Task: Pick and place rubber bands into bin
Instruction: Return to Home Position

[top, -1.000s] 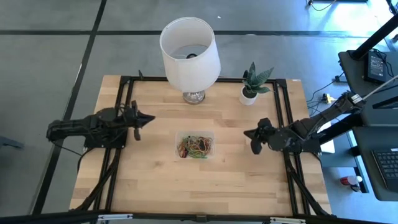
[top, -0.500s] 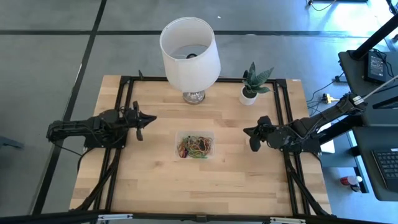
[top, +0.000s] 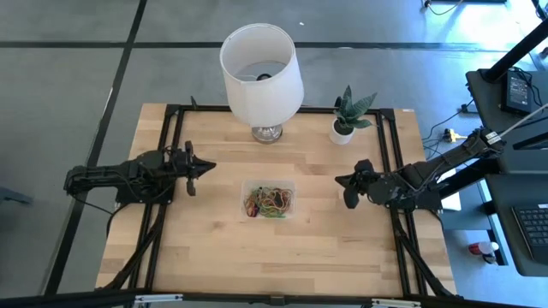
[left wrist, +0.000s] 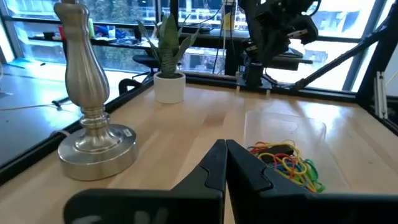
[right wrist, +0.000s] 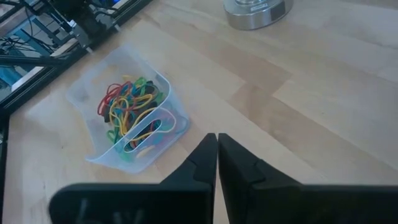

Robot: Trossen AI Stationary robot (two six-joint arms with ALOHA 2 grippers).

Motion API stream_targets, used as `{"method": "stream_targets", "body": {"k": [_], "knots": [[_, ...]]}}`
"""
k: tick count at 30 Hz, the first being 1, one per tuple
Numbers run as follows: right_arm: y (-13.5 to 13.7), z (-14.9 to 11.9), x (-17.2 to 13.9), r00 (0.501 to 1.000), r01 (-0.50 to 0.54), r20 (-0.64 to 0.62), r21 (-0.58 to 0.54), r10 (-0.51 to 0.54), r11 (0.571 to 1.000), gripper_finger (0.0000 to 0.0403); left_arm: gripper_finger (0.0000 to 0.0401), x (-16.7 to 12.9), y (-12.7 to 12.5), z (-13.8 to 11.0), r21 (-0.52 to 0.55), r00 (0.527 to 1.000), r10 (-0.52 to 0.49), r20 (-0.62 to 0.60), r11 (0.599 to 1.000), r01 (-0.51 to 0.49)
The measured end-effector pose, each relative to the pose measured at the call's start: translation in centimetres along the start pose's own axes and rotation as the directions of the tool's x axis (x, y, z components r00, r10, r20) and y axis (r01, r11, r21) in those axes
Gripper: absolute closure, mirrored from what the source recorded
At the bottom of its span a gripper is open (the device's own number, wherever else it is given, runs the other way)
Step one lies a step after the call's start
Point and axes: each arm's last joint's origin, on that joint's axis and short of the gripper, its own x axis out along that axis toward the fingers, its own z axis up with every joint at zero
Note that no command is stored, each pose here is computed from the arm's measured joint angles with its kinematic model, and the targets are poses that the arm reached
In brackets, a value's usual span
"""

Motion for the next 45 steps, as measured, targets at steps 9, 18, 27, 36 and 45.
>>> {"method": "stream_targets", "body": {"k": [9, 18, 27, 36, 45], "knots": [[-0.5, -0.1, 0.2, 0.999, 0.022, -0.042, -0.171, -0.03, 0.985, 0.04, 0.04, 0.0, 0.0, 0.0, -0.001, 1.0, 0.0, 0.0, 1.0, 0.0], [-1.8, 0.8, 0.8, 0.984, -0.05, -0.176, -0.369, -0.017, 0.928, 0.0401, 0.04, 0.0, 0.0, 0.0, -0.001, 1.0, 0.0, 0.0, 1.0, 0.0], [-3.9, 1.8, 0.4, 0.975, -0.213, -0.171, -0.512, 0.144, 0.832, 0.0402, 0.0399, 0.0, 0.0, 0.0, -0.001, 1.0, 0.0, 0.0, 1.0, 0.0], [-6.7, -0.8, 2.0, 0.901, -0.333, 0.07, -0.523, 0.429, 0.785, 0.0403, 0.0397, 0.0, 0.0, 0.0, -0.001, 1.0, 0.0, 0.0, 1.0, 0.0], [-7.8, -1.0, 1.5, 0.832, -0.339, 0.214, -0.534, 0.511, 0.774, 0.0403, 0.0398, 0.0, 0.0, 0.0, -0.001, 1.0, 0.0, 0.0, 1.0, 0.0]]}}
